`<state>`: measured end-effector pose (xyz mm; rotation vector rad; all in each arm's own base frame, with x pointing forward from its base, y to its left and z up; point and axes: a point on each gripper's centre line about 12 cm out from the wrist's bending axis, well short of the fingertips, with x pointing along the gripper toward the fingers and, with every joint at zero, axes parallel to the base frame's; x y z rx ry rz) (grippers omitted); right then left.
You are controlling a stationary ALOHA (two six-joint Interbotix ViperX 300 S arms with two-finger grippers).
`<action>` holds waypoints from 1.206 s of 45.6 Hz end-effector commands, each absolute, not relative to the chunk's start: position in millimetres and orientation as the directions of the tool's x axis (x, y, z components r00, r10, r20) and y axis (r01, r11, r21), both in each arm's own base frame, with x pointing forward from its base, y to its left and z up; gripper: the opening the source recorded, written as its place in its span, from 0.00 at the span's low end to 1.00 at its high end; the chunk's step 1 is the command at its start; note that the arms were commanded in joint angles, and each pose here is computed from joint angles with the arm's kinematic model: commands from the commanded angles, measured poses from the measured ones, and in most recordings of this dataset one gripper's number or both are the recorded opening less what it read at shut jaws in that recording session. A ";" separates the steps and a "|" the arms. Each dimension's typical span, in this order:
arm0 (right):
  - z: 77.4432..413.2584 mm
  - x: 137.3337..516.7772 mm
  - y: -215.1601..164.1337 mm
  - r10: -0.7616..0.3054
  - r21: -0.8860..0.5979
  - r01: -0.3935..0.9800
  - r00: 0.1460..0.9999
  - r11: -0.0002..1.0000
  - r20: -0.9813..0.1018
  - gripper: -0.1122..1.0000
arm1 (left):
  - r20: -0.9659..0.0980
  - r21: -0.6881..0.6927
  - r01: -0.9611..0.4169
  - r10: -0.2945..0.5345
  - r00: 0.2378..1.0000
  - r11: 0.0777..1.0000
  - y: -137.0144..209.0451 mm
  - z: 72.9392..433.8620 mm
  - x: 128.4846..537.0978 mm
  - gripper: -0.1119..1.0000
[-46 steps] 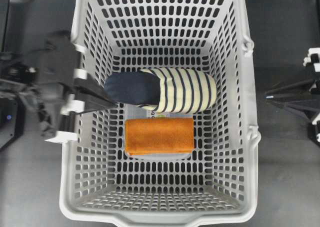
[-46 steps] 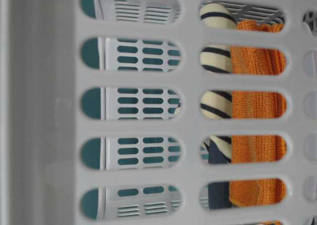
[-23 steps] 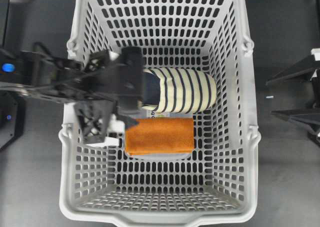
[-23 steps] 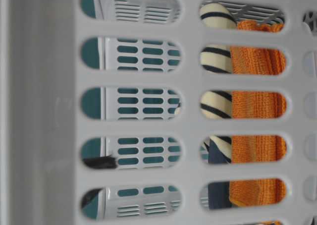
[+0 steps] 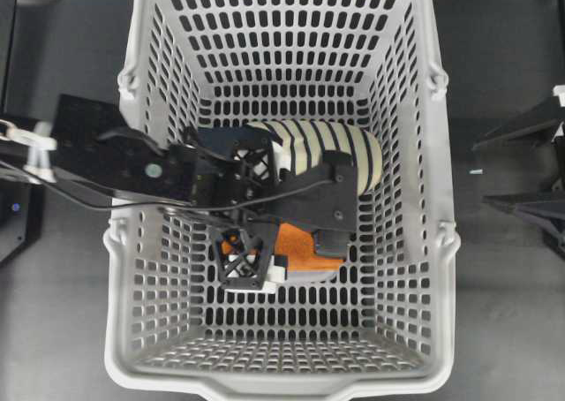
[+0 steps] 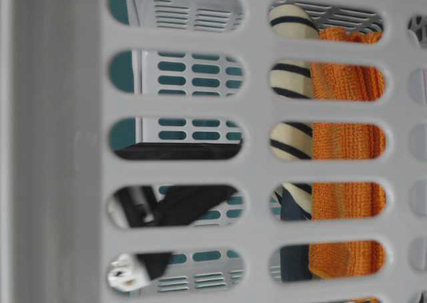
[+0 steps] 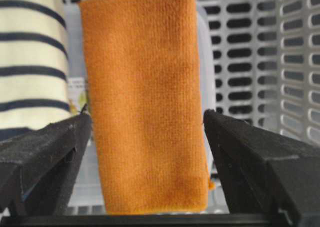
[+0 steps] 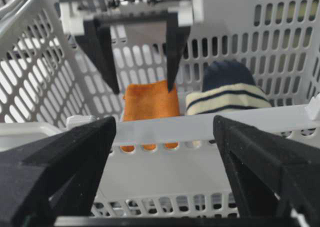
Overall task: Pick up the orange cloth from the shopping basket with the left arm.
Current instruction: 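Lower the open left gripper onto the orange cloth's near edge, then close the left gripper on the orange cloth and lift it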
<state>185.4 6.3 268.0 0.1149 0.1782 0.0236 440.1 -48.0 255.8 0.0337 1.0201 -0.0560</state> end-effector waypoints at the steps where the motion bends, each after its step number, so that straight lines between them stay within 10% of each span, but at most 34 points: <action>1: 275.7 187.5 6.7 0.035 0.121 -0.016 0.987 0.993 -0.157 0.77 | -0.852 0.003 0.059 -0.028 0.522 0.998 -47.6 254.9 444.8 0.89; 29: 272.2 187.0 6.7 0.035 0.121 -0.014 0.983 0.993 -0.179 0.77 | -0.911 -0.005 0.023 -0.014 0.412 1.000 -46.2 202.5 445.2 0.85; 44: 272.2 187.0 7.0 0.037 0.121 -0.015 0.983 0.993 -0.179 0.77 | -0.886 -0.004 0.035 -0.020 0.463 0.999 -45.6 228.6 444.9 0.25; 55: 272.2 187.0 6.7 0.035 0.121 -0.014 0.983 0.993 -0.179 0.77 | -0.855 -0.007 0.027 -0.020 0.519 1.000 -43.8 291.9 445.7 0.22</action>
